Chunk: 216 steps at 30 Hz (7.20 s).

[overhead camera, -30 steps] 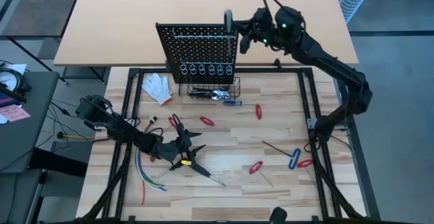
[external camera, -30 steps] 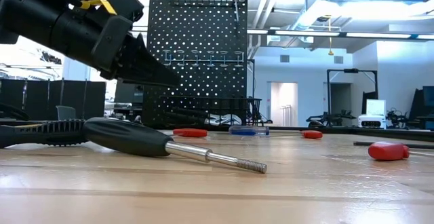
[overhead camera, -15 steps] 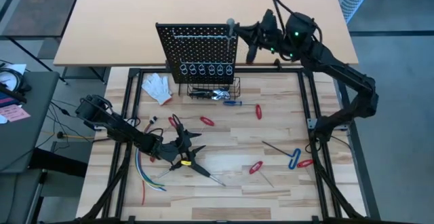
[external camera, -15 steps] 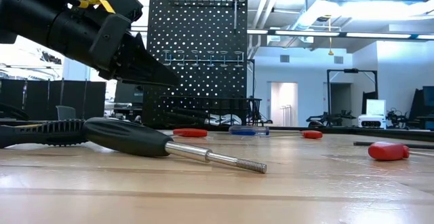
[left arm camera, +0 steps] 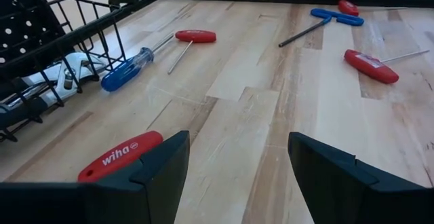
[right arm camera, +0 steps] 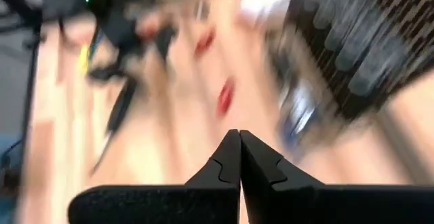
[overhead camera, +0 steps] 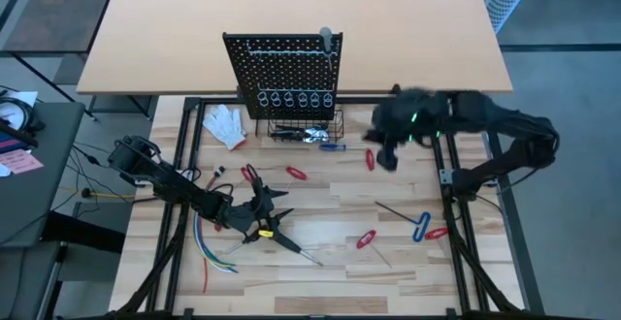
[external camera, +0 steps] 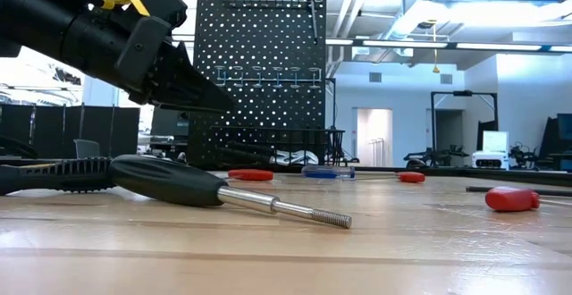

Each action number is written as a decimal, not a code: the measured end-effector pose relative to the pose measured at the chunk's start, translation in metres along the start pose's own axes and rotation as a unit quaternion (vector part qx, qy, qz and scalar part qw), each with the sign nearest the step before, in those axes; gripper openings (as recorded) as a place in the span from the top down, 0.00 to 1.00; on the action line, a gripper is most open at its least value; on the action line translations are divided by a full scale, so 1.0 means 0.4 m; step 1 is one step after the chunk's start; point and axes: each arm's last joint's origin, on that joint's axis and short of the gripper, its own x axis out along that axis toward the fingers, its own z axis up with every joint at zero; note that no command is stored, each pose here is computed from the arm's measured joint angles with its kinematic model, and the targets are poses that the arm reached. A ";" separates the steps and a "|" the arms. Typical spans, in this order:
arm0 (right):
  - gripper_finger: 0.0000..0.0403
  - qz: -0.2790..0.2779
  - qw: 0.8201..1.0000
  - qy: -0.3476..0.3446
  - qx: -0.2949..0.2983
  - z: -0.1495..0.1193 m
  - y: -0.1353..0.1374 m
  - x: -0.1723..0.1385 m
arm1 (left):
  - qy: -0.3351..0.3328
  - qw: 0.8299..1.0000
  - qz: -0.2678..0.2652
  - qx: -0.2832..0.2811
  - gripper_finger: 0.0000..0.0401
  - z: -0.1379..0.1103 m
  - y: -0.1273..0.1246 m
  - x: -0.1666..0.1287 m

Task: Hang tools onto peg board
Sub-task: Hang the blue screwdriver on the black pegboard

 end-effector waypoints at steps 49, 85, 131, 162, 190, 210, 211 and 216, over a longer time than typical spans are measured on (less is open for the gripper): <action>0.65 -0.078 0.992 0.103 -0.003 -0.353 -0.351 0.591 | -0.009 1.000 -0.014 -0.008 0.39 0.004 -0.012 -0.010; 0.99 -0.023 0.989 -0.149 -0.011 -0.250 -0.061 0.560 | -0.010 1.000 -0.017 -0.012 0.39 0.004 -0.015 -0.012; 0.98 -0.190 0.780 -0.595 0.040 0.149 -0.222 0.402 | -0.017 1.000 -0.025 -0.003 0.39 0.006 -0.025 -0.021; 0.93 -0.245 0.813 -0.524 0.064 0.134 -0.287 0.432 | -0.026 0.999 -0.024 -0.010 0.39 0.011 -0.026 -0.021; 0.74 -0.253 0.909 -0.325 -0.065 0.082 -0.201 0.370 | -0.027 0.999 -0.024 -0.011 0.39 0.012 -0.026 -0.021; 0.99 -0.263 0.898 -0.352 -0.039 0.090 -0.270 0.471 | -0.026 0.999 -0.024 -0.008 0.39 0.011 -0.026 -0.021; 0.99 -0.261 0.899 -0.348 -0.042 0.089 -0.262 0.470 | -0.026 0.999 -0.024 -0.007 0.39 0.011 -0.026 -0.021; 0.99 -0.255 0.894 -0.353 -0.104 0.096 -0.202 0.432 | -0.026 0.999 -0.027 -0.007 0.39 0.011 -0.029 -0.024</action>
